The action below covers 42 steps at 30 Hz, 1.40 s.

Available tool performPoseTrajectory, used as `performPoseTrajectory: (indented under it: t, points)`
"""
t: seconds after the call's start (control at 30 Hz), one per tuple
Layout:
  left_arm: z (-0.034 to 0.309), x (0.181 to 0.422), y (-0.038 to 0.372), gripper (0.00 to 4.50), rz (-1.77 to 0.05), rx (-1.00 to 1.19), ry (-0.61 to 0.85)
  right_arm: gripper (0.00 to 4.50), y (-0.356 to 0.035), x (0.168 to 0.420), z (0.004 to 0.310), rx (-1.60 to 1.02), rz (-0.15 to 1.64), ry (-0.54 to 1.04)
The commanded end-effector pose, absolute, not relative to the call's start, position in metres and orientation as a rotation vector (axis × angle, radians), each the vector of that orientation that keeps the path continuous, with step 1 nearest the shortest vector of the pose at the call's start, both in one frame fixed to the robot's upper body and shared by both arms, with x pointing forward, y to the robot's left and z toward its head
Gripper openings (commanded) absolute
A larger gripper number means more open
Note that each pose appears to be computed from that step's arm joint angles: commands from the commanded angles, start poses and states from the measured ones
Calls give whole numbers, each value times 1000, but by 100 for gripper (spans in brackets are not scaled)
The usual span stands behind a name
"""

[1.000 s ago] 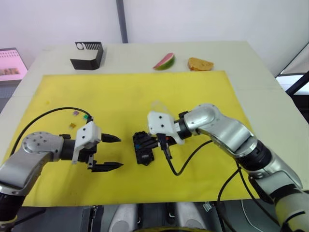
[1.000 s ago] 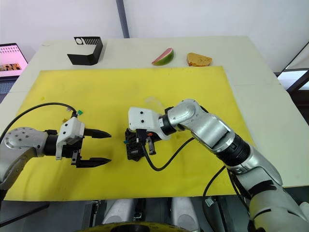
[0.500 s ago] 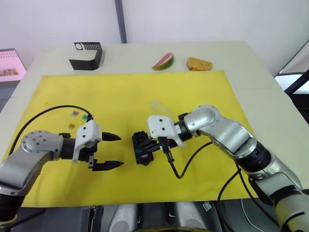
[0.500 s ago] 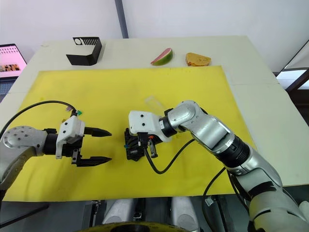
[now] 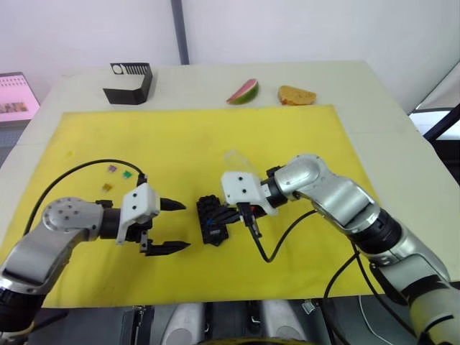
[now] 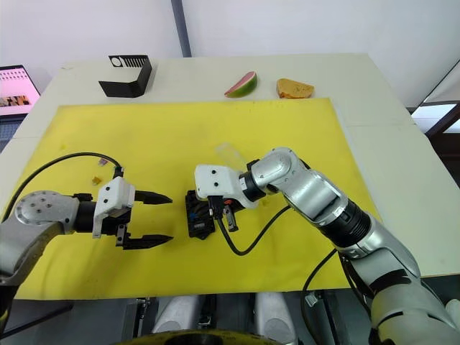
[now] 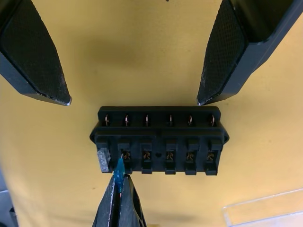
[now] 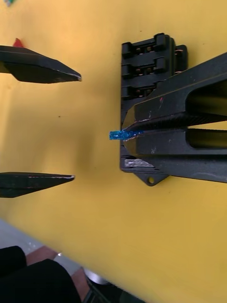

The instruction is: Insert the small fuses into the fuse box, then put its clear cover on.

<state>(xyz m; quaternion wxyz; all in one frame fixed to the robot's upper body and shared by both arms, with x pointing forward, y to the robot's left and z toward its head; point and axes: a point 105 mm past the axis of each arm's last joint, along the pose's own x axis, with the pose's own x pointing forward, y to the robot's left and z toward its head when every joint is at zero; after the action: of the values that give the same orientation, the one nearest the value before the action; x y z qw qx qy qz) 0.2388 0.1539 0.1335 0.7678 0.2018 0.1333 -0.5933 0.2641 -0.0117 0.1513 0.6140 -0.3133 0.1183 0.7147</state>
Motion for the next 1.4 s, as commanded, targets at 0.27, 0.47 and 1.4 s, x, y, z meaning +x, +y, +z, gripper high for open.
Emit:
performPoseTrajectory:
  t: [0.27, 0.47, 1.4]
  points:
    - [136, 241, 154, 446, -1305, 449, 252, 0, 2, 265, 153, -752, 1662, 251]
    - [135, 241, 157, 446, -1307, 465, 261, 0, 3, 263, 154, -749, 1670, 250]
    - [135, 247, 141, 446, -1320, 486, 239, 0, -5, 264, 160, -757, 1677, 248]
